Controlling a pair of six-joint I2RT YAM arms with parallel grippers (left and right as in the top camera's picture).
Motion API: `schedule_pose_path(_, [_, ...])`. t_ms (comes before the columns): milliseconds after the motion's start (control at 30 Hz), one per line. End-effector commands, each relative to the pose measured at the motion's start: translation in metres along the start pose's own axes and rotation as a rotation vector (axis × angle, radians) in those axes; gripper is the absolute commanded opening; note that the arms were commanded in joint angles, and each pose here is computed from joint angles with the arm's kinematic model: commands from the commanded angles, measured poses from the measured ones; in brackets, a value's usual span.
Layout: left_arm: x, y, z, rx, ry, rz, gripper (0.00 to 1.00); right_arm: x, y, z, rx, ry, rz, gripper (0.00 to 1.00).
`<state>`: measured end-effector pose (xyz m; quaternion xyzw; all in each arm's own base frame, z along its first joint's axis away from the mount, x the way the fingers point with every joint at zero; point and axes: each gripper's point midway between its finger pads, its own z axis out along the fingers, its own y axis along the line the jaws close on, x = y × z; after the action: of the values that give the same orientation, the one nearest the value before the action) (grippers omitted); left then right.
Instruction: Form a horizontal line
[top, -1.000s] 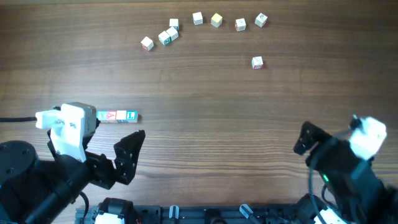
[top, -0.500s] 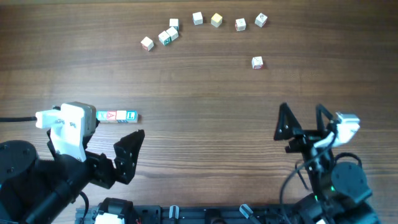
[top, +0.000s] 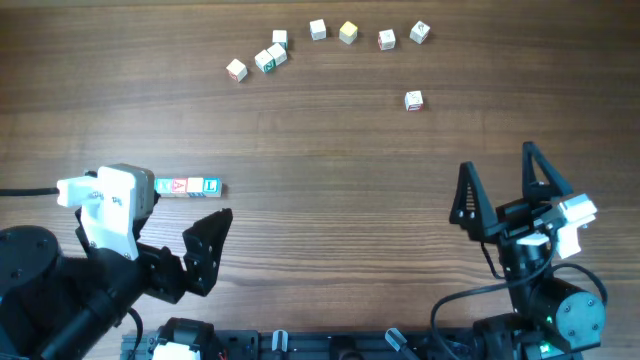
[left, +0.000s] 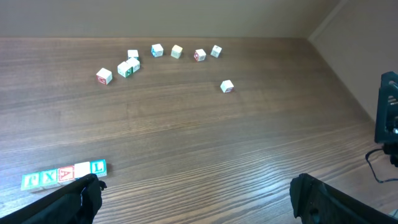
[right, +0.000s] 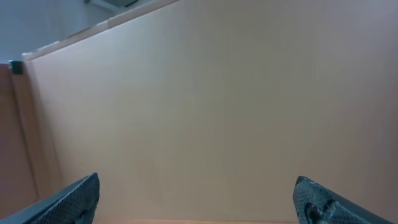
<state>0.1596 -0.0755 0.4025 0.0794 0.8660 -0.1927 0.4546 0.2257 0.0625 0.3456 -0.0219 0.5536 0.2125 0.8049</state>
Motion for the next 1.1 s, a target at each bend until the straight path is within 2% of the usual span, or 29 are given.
schedule_pose_path(0, [0.000, -0.001, 0.001, 0.006, 0.004, 0.022, 1.00, -0.011, 0.010, -0.013, -0.047, -0.042, -0.055, 1.00])
schedule_pose_path(167, [0.000, -0.001, 0.001, 0.006, 0.004, 0.022, 1.00, -0.036, 0.010, -0.033, -0.034, -0.157, -0.105, 1.00])
schedule_pose_path(267, [0.000, -0.001, 0.001, 0.006, 0.004, 0.022, 1.00, -0.036, 0.005, -0.038, -0.017, -0.183, -0.123, 1.00])
schedule_pose_path(467, [0.000, -0.001, 0.001, 0.006, 0.004, 0.022, 1.00, 0.006, -0.015, -0.035, 0.033, -0.106, -0.118, 1.00])
schedule_pose_path(633, [0.000, -0.001, 0.001, 0.006, 0.004, 0.022, 1.00, 0.045, -0.038, -0.038, 0.089, -0.070, -0.036, 1.00])
schedule_pose_path(867, [0.000, -0.001, 0.001, 0.006, 0.004, 0.022, 1.00, 0.062, -0.064, -0.042, 0.220, -0.016, -0.029, 1.00])
schedule_pose_path(1067, [0.000, -0.001, 0.001, 0.006, 0.004, 0.022, 1.00, 0.109, -0.086, -0.052, 0.323, 0.175, -0.005, 1.00])
